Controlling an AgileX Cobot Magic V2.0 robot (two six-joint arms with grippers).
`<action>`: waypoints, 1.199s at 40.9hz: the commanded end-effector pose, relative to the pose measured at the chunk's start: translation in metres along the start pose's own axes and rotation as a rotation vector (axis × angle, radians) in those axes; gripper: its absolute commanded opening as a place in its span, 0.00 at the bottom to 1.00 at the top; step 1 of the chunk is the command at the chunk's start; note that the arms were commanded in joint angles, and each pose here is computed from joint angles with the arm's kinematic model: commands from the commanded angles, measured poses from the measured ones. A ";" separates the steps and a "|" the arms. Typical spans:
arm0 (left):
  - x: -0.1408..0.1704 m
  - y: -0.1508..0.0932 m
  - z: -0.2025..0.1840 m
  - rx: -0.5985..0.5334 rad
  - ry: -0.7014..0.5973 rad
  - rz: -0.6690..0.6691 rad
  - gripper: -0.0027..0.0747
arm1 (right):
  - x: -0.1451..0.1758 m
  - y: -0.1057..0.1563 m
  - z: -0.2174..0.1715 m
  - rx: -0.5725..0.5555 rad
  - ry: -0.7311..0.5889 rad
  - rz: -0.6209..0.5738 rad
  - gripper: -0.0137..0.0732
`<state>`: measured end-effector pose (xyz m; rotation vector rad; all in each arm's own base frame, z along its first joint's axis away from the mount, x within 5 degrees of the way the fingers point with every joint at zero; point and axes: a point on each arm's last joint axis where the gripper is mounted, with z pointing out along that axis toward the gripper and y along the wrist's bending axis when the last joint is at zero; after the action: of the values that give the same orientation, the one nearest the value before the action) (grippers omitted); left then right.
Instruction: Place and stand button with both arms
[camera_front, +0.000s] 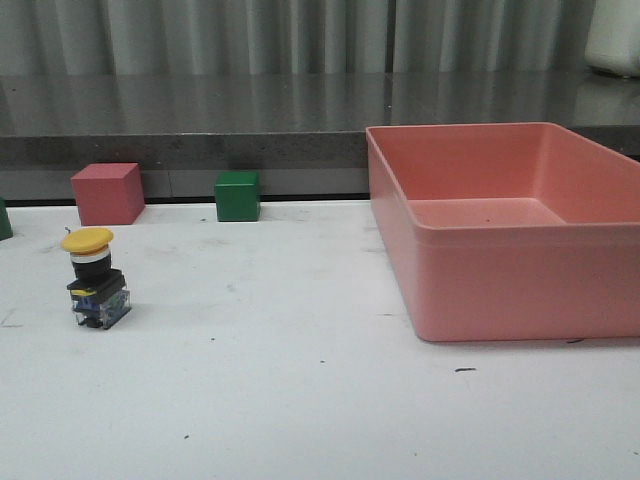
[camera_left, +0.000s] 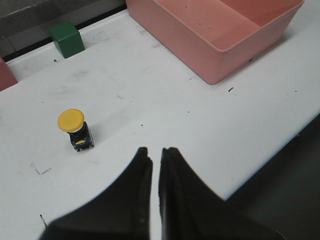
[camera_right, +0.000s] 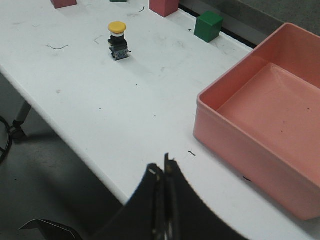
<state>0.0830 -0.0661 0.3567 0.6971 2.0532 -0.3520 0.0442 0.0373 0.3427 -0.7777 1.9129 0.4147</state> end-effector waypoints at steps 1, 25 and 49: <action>-0.014 -0.001 -0.007 0.019 -0.097 -0.004 0.01 | -0.010 -0.001 -0.003 0.010 -0.072 -0.014 0.02; -0.014 -0.001 -0.007 0.019 -0.097 -0.004 0.01 | -0.010 -0.001 -0.003 0.010 -0.072 -0.014 0.02; 0.040 0.027 -0.027 -0.326 -0.477 -0.207 0.01 | -0.010 -0.001 -0.003 0.010 -0.072 -0.014 0.02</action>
<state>0.0681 -0.0203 0.3346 0.2531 1.8301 -0.2384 0.0440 0.0371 0.3422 -0.7799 1.9189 0.4126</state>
